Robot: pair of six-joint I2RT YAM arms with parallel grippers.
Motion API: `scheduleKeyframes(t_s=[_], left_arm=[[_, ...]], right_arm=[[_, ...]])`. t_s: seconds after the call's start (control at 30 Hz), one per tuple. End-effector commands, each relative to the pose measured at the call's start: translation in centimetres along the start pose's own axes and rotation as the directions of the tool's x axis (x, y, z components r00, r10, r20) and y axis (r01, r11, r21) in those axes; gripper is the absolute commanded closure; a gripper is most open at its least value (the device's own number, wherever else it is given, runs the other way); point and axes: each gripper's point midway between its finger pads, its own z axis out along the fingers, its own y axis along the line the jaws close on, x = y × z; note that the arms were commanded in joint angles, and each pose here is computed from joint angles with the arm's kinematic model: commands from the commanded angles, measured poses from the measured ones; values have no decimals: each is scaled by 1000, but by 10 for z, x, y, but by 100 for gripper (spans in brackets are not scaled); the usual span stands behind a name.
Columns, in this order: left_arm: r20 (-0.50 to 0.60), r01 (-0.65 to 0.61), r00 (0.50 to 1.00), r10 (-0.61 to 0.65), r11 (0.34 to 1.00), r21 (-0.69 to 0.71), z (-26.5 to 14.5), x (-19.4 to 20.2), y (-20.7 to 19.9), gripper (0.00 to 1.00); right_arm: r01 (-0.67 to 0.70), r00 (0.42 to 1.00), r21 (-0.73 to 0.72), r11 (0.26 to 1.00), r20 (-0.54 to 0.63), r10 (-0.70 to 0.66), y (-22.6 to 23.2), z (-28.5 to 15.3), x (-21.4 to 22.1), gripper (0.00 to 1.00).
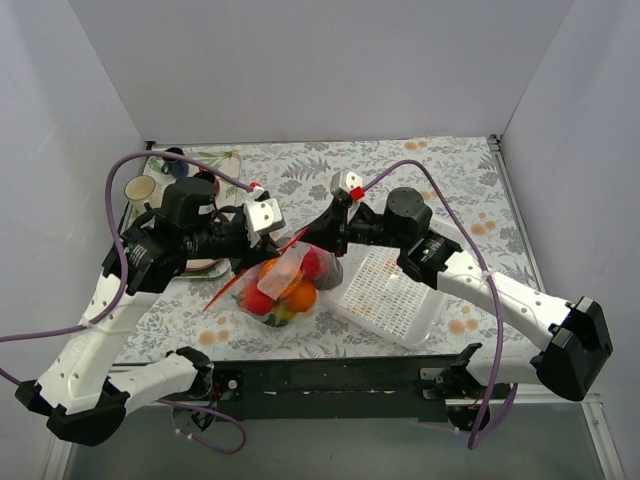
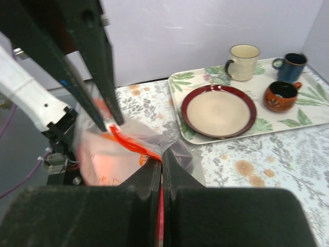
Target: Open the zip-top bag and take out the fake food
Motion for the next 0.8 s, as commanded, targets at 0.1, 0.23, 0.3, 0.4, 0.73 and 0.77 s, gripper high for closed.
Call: scheduleKeyframes(t_s=[0.1,0.23,0.3,0.4,0.73,0.77], left_arm=[[-84,13,996,-22,994,-109,-17,26,4,100],[-104,-25,995,4,980,-196,-23,31,17,100],[-103,-40,995,16,971,-236,-27,33,23,100],[-119,-48,993,15,960,-274,-31,38,27,100],[-215,-83,977,-4,915,-394,-41,79,39,100],[-220,-88,975,-4,909,-408,-42,81,41,100]], right_arm=[[66,964,208,976,240,-117,-45,-18,-80,99],[38,964,245,969,247,-101,-59,-19,-76,99],[25,964,260,965,251,-93,-65,-18,-75,99],[10,961,285,958,262,-88,-72,-18,-76,99],[-123,953,562,818,297,-62,-141,-65,-54,99],[-133,952,575,807,299,-56,-145,-68,-52,99]])
